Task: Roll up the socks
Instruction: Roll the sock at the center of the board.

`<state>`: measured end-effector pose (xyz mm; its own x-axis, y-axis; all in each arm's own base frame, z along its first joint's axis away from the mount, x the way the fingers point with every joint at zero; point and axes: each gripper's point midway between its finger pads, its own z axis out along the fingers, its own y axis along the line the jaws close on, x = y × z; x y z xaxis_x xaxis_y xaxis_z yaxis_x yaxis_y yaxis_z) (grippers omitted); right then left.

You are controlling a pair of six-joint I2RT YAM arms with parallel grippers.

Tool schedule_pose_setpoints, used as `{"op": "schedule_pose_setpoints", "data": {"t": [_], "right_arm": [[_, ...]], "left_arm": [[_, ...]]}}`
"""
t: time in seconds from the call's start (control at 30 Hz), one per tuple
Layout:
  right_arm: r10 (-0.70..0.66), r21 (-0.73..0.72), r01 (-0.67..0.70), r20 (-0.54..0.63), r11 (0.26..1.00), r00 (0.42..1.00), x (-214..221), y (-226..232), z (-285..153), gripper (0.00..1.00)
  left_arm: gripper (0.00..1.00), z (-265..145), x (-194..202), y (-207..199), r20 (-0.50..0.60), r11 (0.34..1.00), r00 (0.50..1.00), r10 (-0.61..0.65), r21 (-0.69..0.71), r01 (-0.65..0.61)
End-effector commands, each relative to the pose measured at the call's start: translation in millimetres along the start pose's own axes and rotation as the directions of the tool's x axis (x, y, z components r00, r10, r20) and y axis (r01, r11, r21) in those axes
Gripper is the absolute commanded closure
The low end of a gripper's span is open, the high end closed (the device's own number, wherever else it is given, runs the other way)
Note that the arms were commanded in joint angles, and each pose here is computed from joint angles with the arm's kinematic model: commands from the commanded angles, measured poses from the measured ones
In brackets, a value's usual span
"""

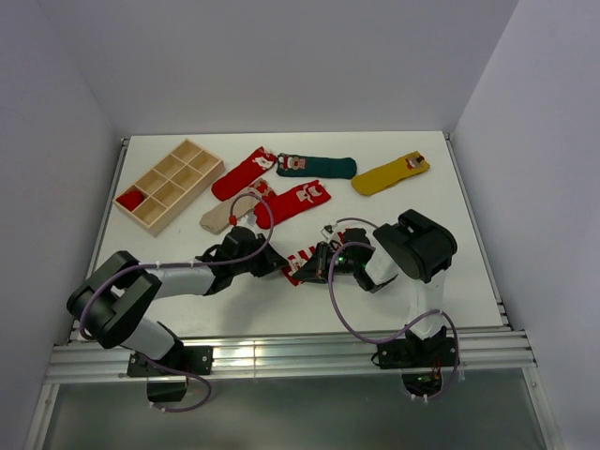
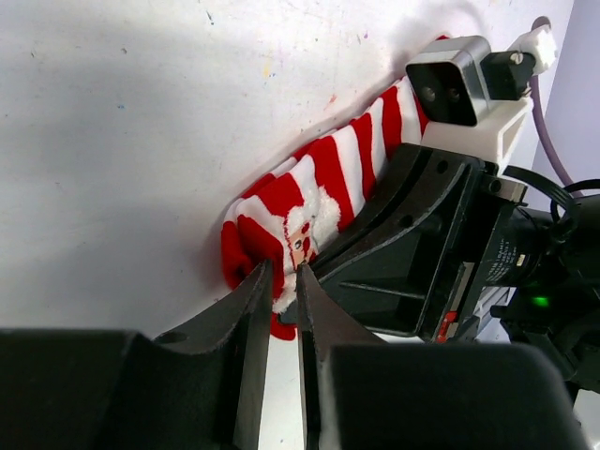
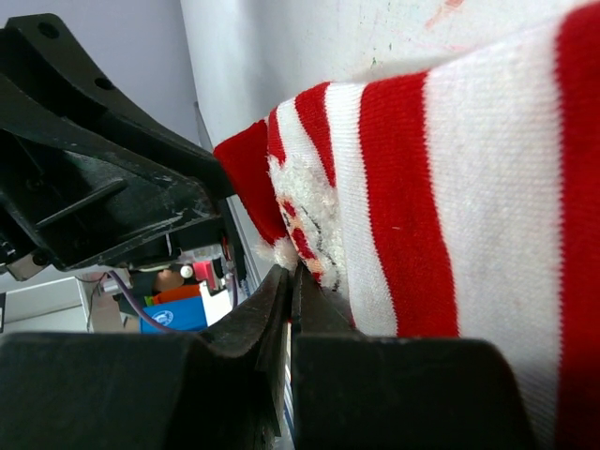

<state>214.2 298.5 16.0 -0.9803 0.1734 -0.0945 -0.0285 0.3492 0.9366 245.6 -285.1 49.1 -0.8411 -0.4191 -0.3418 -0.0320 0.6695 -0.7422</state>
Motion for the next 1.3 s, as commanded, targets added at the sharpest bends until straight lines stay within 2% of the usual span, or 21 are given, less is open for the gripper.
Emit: {"op": "schedule_pose_setpoints", "data": {"t": [0.0,0.17,0.4,0.53,0.7,0.9,1.03,1.27], "right_arm": [[0.006,0.047,-0.008,0.029,0.999,1.000,-6,-12,0,1.00],[0.014,0.059,-0.015,0.028,0.998,1.000,-5,-15,0,1.00],[0.007,0.081,-0.009,0.028,0.997,1.000,-6,-17,0,1.00],[0.009,0.084,-0.012,0.032,0.996,0.999,-7,-17,0,1.00],[0.006,0.073,-0.008,0.027,0.997,1.000,-6,-15,0,1.00],[0.004,0.080,-0.006,0.030,0.997,1.000,-7,-16,0,1.00],[0.002,0.081,-0.004,0.029,0.997,1.000,-8,-16,0,1.00],[-0.004,0.086,0.001,0.031,0.996,1.000,-7,-16,-1,1.00]], "left_arm": [[0.78,3,1,-13,-0.005,0.998,1.000,-0.014,0.067,0.014],[0.78,6,-1,-15,0.004,0.997,1.000,-0.019,0.075,0.018],[0.79,18,4,1,-0.020,0.999,0.999,-0.038,-0.007,0.038],[0.80,13,3,1,-0.014,0.999,0.999,-0.039,-0.005,0.039],[0.71,-11,-14,-8,0.083,0.999,0.996,-0.042,0.017,0.041],[0.59,-28,-22,8,0.147,0.995,0.987,-0.066,-0.065,0.076],[0.56,-25,-18,11,0.128,0.994,0.989,-0.071,-0.075,0.081],[0.55,-7,-6,17,0.072,0.992,0.993,-0.096,-0.078,0.101]]}}
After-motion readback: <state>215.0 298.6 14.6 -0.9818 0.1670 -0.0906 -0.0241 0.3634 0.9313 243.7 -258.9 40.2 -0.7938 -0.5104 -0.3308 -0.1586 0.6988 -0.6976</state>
